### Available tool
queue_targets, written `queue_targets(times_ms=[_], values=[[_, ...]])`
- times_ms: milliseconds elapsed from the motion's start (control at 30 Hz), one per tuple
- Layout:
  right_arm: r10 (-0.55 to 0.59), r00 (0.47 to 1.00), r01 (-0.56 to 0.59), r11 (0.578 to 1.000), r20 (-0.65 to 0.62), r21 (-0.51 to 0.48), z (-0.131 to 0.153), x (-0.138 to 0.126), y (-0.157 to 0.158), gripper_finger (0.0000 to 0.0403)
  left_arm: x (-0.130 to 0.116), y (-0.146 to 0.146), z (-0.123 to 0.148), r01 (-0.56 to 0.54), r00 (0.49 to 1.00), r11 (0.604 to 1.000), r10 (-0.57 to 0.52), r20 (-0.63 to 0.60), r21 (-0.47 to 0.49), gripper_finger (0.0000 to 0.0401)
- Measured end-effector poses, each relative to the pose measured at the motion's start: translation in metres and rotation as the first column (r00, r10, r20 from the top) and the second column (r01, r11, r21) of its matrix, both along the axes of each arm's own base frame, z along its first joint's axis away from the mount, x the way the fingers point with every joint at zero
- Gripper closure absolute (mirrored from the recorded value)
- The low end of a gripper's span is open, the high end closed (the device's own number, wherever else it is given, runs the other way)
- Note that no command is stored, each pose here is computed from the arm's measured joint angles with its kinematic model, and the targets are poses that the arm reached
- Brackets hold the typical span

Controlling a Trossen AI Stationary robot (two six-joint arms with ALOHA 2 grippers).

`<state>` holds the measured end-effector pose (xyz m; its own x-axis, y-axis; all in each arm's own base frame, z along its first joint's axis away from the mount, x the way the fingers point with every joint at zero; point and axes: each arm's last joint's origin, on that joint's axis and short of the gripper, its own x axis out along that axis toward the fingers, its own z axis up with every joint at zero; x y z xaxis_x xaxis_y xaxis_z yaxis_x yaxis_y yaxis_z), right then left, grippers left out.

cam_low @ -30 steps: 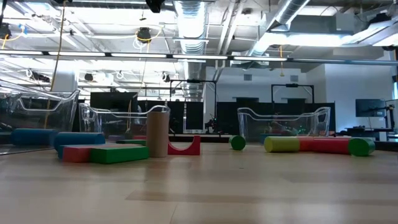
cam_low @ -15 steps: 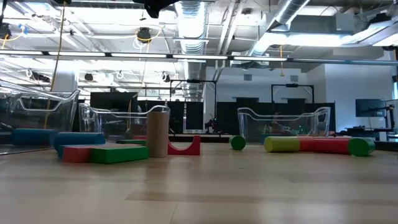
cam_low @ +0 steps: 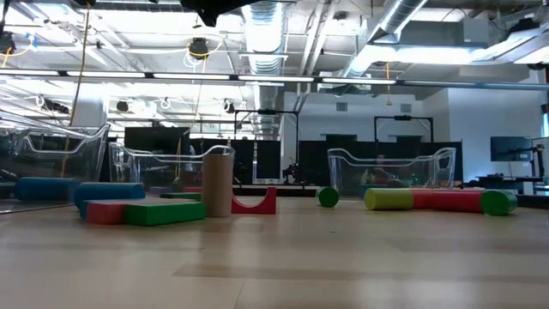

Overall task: Sort blocks by size
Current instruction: Put the green rectangular block into the top left transparent bin

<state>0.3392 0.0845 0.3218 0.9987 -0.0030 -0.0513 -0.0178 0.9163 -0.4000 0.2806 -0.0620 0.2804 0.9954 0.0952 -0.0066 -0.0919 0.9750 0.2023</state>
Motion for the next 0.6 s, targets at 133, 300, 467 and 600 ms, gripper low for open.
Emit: queue_targets(times_ms=[133, 300, 467, 600], values=[[0.000, 1.000, 0.000, 1.000, -0.002, 0.005, -0.0002, 0.0000, 0.0000, 0.0307, 0.0000, 0.0000, -0.0001, 0.000, 1.000, 1.000, 0.000, -0.001, 0.008, 0.0320], [0.000, 1.000, 0.000, 1.000, -0.006, 0.010, -0.0006, 0.0000, 0.0000, 0.0307, -0.0002, -0.0010, -0.0008, 0.004, 1.000, 1.000, -0.004, -0.011, 0.030, 0.0339], [0.000, 1.000, 0.001, 1.000, -0.013, 0.012, -0.0013, -0.0001, 0.0000, 0.0306, -0.0005, -0.0020, -0.0012, 0.008, 1.000, 0.999, -0.007, -0.016, 0.039, 0.0340], [-0.002, 1.000, 0.003, 1.000, -0.025, 0.031, -0.0025, -0.0002, 0.0000, 0.0296, -0.0005, -0.0020, -0.0019, 0.008, 1.000, 0.999, -0.007, -0.023, 0.041, 0.0340]])
